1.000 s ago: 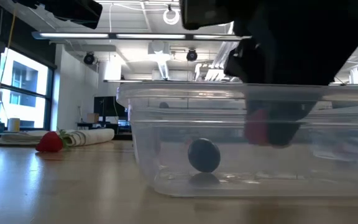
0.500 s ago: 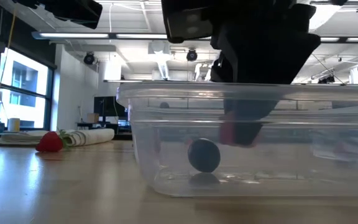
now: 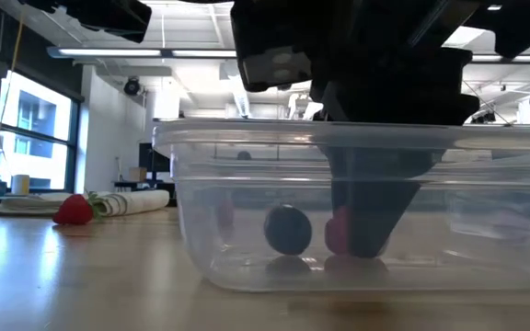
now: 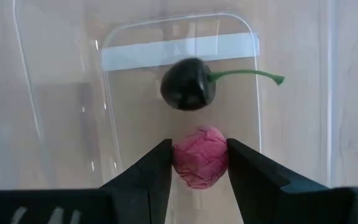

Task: Pick and placing Produce into tupperware
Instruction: Put the pink peach into the transparent bin

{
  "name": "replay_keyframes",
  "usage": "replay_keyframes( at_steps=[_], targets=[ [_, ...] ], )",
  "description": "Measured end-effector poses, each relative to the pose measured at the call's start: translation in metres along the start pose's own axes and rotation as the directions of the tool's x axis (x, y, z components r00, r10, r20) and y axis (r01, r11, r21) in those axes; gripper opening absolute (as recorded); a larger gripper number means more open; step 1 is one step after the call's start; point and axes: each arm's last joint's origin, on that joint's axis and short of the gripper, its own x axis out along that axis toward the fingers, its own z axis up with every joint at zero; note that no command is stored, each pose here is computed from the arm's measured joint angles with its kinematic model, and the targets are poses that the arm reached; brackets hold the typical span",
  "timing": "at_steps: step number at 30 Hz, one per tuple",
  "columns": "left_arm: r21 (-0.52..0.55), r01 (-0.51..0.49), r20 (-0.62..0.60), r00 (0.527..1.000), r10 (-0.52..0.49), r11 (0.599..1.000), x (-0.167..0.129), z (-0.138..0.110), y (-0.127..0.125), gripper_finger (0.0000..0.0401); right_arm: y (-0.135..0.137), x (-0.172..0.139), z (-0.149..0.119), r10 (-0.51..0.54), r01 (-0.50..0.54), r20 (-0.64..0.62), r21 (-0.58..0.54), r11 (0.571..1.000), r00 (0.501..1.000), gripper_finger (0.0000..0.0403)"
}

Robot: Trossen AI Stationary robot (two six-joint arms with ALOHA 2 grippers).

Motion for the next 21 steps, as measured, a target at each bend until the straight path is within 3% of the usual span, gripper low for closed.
replay_keyframes(
  at_steps=[21],
  targets=[
    [0.001, 0.000, 0.000, 1.000, 0.000, 1.000, -0.0001, 0.0000, 0.0000, 0.0001, 0.0002, 0.0000, 0.0011, -0.005, 0.005, 0.016, 0.006, 1.000, 1.000, 0.0138]
  ],
)
